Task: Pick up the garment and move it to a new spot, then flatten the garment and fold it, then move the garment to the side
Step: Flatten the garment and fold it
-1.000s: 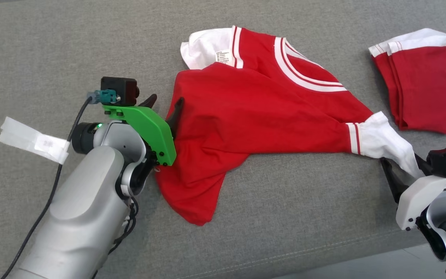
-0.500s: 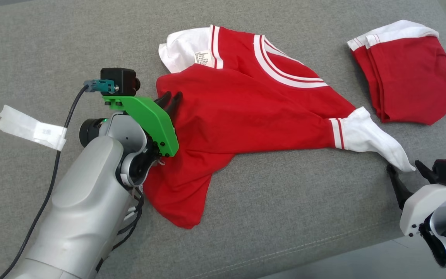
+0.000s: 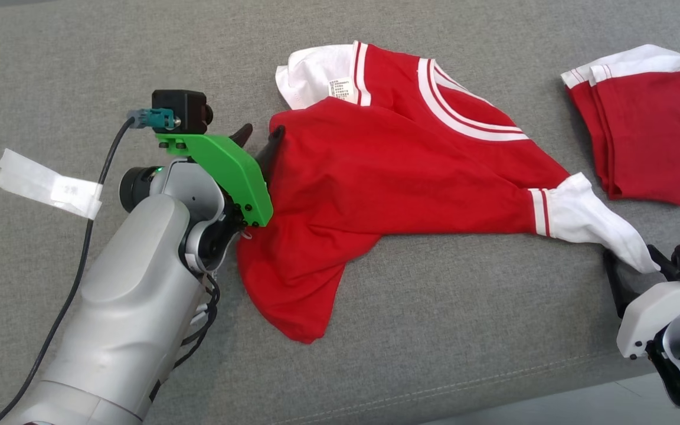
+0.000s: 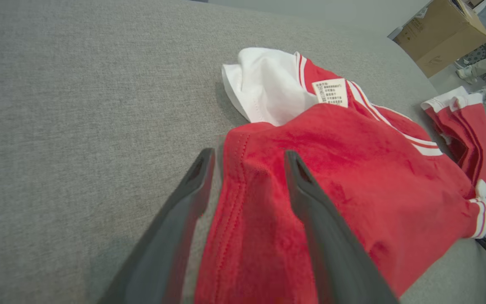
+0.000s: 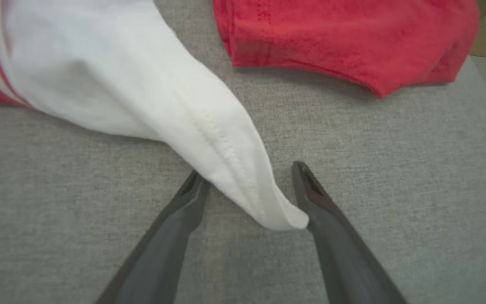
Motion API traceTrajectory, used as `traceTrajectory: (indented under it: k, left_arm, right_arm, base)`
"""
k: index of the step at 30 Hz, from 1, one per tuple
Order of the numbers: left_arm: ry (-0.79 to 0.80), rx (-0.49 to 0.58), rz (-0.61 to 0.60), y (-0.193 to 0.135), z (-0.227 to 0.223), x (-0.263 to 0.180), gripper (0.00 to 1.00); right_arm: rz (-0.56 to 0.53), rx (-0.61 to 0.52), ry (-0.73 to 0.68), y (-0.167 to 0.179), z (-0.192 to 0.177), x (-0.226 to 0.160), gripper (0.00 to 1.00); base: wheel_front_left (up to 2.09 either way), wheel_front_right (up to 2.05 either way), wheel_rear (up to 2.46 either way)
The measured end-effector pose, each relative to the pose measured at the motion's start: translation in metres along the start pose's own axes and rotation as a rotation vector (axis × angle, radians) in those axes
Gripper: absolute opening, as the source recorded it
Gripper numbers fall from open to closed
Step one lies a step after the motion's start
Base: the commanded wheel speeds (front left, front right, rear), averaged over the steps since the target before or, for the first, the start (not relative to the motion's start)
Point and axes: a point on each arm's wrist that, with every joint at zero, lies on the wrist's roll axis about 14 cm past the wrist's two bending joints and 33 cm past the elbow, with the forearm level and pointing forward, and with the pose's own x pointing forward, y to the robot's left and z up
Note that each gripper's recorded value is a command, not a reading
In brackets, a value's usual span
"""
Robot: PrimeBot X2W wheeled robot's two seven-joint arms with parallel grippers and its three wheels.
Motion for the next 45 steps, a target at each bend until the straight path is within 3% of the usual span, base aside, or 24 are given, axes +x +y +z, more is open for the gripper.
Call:
traceTrajectory:
  k: [19,20,21,23,24,30,40,45]
  left_arm:
    - [0.089,-0.025,-0.022,0.002,-0.028,0.024,1.0]
    - [0.092,-0.026,-0.022,0.002,-0.03,0.025,0.92]
    - [0.096,-0.025,-0.025,0.001,-0.031,0.025,0.64]
    - [0.099,-0.018,-0.038,-0.001,-0.033,0.027,0.28]
    - [0.1,-0.012,-0.044,-0.003,-0.034,0.027,0.0]
    - [-0.001,0.044,-0.058,-0.006,-0.01,0.028,0.0]
    - [-0.466,0.15,-0.193,-0.053,0.126,-0.006,0.0]
    - [-0.546,0.206,-0.218,-0.063,0.132,-0.028,0.0]
  right_arm:
    - [-0.001,0.008,0.001,-0.002,-0.003,0.004,1.0]
    - [-0.005,0.009,0.003,-0.003,-0.004,0.004,1.0]
    - [-0.009,0.01,0.005,-0.005,-0.005,0.003,1.0]
    - [-0.016,0.011,0.005,-0.007,-0.007,0.002,1.0]
    - [-0.019,0.012,0.005,-0.008,-0.007,0.002,1.0]
    - [-0.033,0.014,0.006,-0.012,-0.01,0.002,1.0]
    - [-0.021,0.003,-0.002,-0.009,-0.008,0.009,1.0]
    - [-0.007,-0.011,-0.011,-0.005,-0.005,0.013,1.0]
  base:
    - [0.0,0.0,0.0]
    - [0.0,0.0,0.0]
    - [0.0,0.0,0.0]
    - [0.0,0.0,0.0]
    - [0.0,0.0,0.0]
    - [0.0,0.0,0.0]
    - [0.0,0.0,0.0]
    - [0.0,0.0,0.0]
